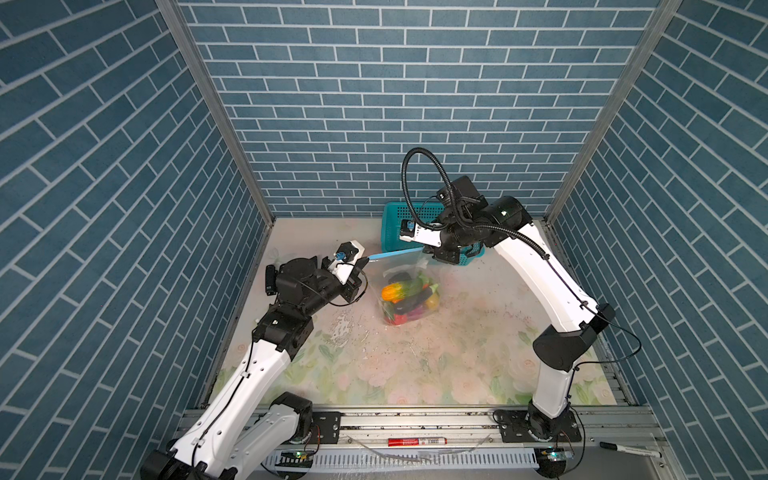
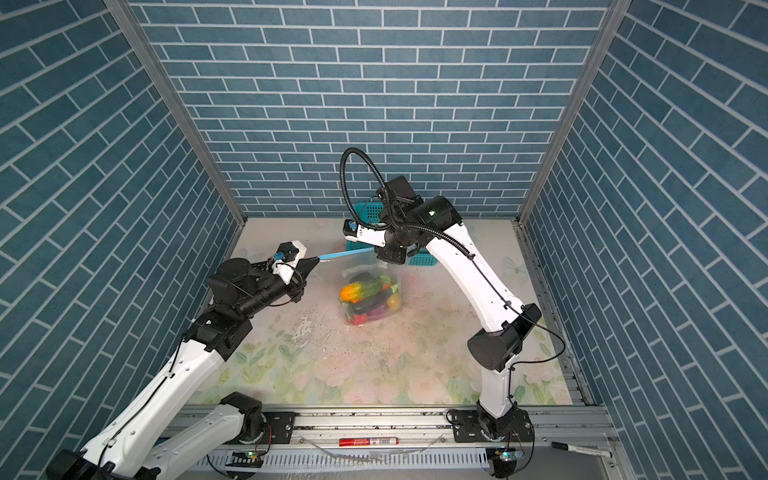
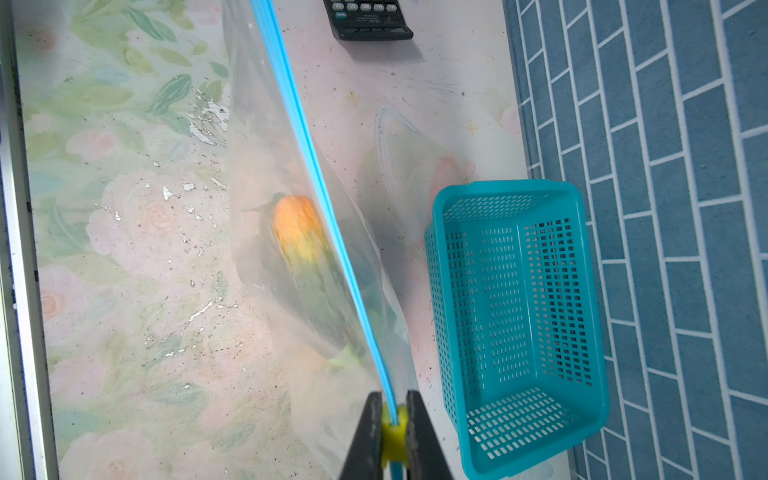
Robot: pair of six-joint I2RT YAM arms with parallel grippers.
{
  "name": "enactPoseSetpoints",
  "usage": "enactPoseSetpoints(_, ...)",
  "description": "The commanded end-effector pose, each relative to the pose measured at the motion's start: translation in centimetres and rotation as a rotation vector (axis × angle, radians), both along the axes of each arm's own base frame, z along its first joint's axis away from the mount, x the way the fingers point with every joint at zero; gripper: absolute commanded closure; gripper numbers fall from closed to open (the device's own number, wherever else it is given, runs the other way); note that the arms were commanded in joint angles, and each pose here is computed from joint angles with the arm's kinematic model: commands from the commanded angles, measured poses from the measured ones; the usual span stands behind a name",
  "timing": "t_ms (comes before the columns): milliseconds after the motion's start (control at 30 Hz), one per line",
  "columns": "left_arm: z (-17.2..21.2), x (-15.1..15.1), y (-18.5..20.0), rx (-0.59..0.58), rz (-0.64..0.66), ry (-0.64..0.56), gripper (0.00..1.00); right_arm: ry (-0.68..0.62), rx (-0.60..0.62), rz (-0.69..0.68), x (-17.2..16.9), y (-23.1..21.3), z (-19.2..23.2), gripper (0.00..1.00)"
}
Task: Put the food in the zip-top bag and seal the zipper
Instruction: 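Slide the yellow slider along the zipper with the right gripper, away from the left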
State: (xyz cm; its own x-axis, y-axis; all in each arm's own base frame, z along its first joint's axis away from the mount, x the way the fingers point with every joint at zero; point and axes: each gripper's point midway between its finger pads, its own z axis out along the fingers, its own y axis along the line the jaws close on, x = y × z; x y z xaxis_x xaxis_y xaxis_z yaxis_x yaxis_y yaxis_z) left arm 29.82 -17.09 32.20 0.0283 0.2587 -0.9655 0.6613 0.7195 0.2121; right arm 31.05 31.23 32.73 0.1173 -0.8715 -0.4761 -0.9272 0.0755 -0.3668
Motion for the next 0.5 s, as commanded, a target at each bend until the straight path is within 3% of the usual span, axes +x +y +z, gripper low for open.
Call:
enactPoseSetpoints(0, 0.6, 0.7, 2.4, 0.023, 0.111, -0.011, 1.00, -0.049, -0.042, -0.122, 0.7, -4.0, 1.5, 1.00)
enactPoseSetpoints(467, 0.3, 0.4, 3.2, 0.024, 0.138, -0.002, 1.00, -0.061, -0.046, -0.171, 1.6, -5.0, 1.6, 1.00)
